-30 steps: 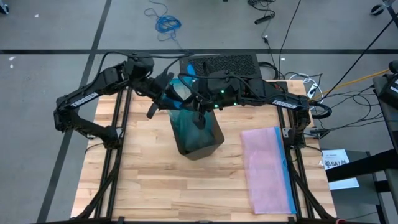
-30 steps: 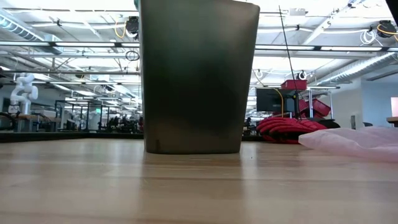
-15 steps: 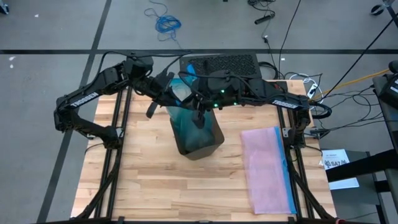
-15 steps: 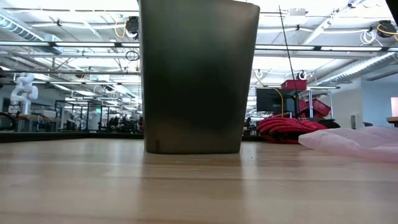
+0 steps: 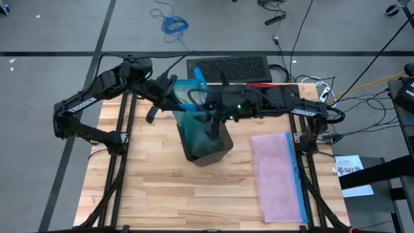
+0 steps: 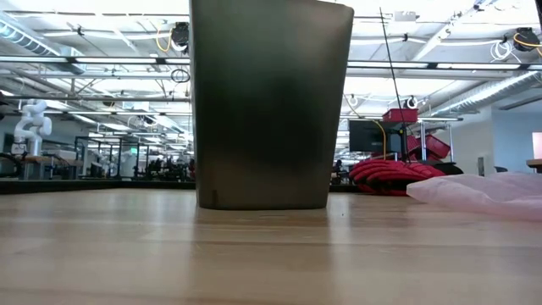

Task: Place trash/remove bag and relplace
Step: Remove the blue trash bag from the black trash bin

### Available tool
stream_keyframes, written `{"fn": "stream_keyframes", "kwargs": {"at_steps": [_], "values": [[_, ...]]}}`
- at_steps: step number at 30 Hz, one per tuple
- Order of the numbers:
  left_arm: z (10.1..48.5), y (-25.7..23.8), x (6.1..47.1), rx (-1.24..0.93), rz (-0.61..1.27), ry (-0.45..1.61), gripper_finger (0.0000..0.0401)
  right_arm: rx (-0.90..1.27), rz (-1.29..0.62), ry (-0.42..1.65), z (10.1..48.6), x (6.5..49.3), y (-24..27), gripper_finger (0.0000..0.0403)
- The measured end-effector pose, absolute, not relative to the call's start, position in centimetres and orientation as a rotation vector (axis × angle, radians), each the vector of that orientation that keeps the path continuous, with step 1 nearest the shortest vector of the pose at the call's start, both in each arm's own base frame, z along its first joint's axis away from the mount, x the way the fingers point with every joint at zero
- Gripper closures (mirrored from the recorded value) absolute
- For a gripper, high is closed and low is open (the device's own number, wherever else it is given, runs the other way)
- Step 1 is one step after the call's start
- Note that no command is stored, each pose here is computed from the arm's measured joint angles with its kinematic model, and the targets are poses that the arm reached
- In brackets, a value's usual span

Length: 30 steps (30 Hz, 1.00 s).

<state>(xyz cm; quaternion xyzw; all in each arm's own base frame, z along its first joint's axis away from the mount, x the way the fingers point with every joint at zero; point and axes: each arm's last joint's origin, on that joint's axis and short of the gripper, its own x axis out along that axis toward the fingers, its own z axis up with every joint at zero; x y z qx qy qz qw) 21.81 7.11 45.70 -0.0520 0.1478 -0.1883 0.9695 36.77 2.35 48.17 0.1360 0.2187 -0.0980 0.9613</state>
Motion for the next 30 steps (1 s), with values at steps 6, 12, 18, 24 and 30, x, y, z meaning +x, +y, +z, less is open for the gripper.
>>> {"fn": "stream_keyframes", "kwargs": {"at_steps": [6,12,18,24,30], "values": [[46.1,6.9,21.2,-0.096,-0.39,0.282,0.04,0.335,-0.311,0.453,47.8,36.1,5.3,0.0244],[46.1,6.7,21.2,-0.102,-0.425,0.276,0.0386,0.397,-0.476,0.39,46.7,37.1,6.6,0.0243],[46.4,6.8,21.3,-0.092,-0.424,0.249,0.0382,0.428,-0.526,0.354,45.1,39.0,8.3,0.0243],[46.7,6.8,21.4,-0.161,-0.414,0.237,0.0381,0.438,-0.57,0.328,44.1,39.9,9.1,0.0243],[46.8,6.8,21.4,-0.159,-0.414,0.233,0.0381,0.424,-0.609,0.312,43.9,40.1,9.1,0.0243]]}}
